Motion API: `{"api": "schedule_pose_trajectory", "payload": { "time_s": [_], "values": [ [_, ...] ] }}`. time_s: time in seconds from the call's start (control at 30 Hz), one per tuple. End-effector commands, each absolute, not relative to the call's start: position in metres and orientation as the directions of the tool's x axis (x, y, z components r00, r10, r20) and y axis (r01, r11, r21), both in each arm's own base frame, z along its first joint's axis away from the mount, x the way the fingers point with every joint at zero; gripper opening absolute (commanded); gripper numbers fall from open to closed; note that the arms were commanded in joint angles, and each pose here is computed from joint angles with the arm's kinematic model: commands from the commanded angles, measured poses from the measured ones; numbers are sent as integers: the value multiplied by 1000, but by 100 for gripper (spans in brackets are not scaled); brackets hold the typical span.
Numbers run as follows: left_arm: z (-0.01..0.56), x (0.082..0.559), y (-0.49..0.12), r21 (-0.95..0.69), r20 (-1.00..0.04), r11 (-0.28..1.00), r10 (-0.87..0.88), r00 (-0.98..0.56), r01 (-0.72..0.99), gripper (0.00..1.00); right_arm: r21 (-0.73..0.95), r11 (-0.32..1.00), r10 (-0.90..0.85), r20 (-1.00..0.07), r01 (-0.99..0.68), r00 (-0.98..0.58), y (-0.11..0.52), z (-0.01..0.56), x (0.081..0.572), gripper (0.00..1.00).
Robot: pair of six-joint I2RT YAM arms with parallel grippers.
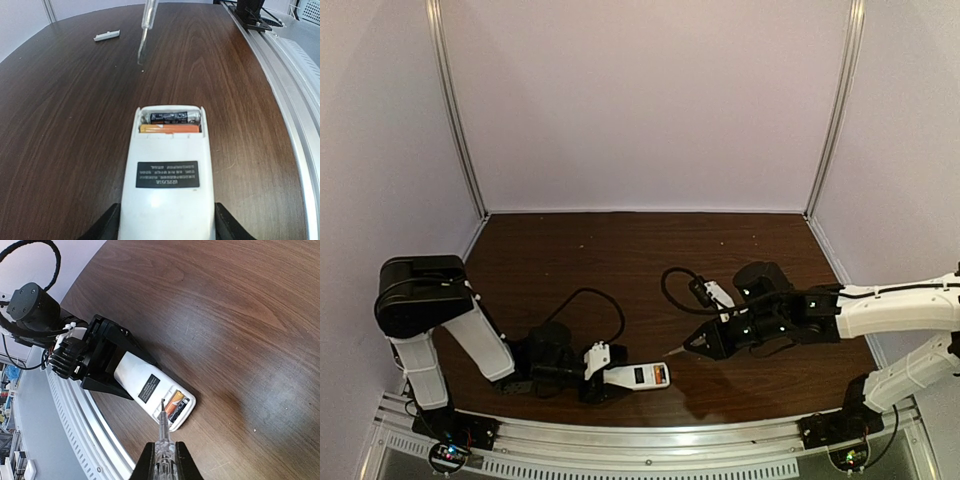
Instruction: Unload the batteries from the remote control
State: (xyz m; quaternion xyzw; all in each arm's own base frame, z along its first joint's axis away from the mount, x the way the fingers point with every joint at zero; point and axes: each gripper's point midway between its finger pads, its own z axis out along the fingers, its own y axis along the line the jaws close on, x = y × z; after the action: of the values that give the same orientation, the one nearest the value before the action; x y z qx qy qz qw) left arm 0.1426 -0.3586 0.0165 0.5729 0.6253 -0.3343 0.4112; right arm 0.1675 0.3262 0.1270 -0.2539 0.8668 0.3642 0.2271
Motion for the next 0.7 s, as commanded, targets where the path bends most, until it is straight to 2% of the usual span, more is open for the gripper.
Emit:
{"api": "schedule_pose_trajectory", "payload": {
  "time_s": [0.0, 0.13, 0.17, 0.6, 0.67],
  "values": [
    [15, 138, -364, 81, -896, 74, 441, 41, 994, 66, 494, 617, -241, -623, -613, -744, 324, 135, 174, 0],
    [22, 141, -362, 122, -905, 87, 419, 75, 989, 95, 480, 629, -238, -630, -611, -740, 324, 136, 178, 0],
    [24, 140, -362, 129, -906, 82, 414, 84, 988, 97, 477, 630, -240, -631, -612, -738, 324, 136, 178, 0],
    [59, 143, -352, 207, -941, 134, 297, 160, 969, 97, 429, 646, -262, -653, -632, -711, 328, 135, 189, 0],
    [61, 150, -349, 199, -944, 175, 297, 141, 964, 97, 424, 643, -267, -656, -638, -706, 329, 135, 190, 0]
  ]
}}
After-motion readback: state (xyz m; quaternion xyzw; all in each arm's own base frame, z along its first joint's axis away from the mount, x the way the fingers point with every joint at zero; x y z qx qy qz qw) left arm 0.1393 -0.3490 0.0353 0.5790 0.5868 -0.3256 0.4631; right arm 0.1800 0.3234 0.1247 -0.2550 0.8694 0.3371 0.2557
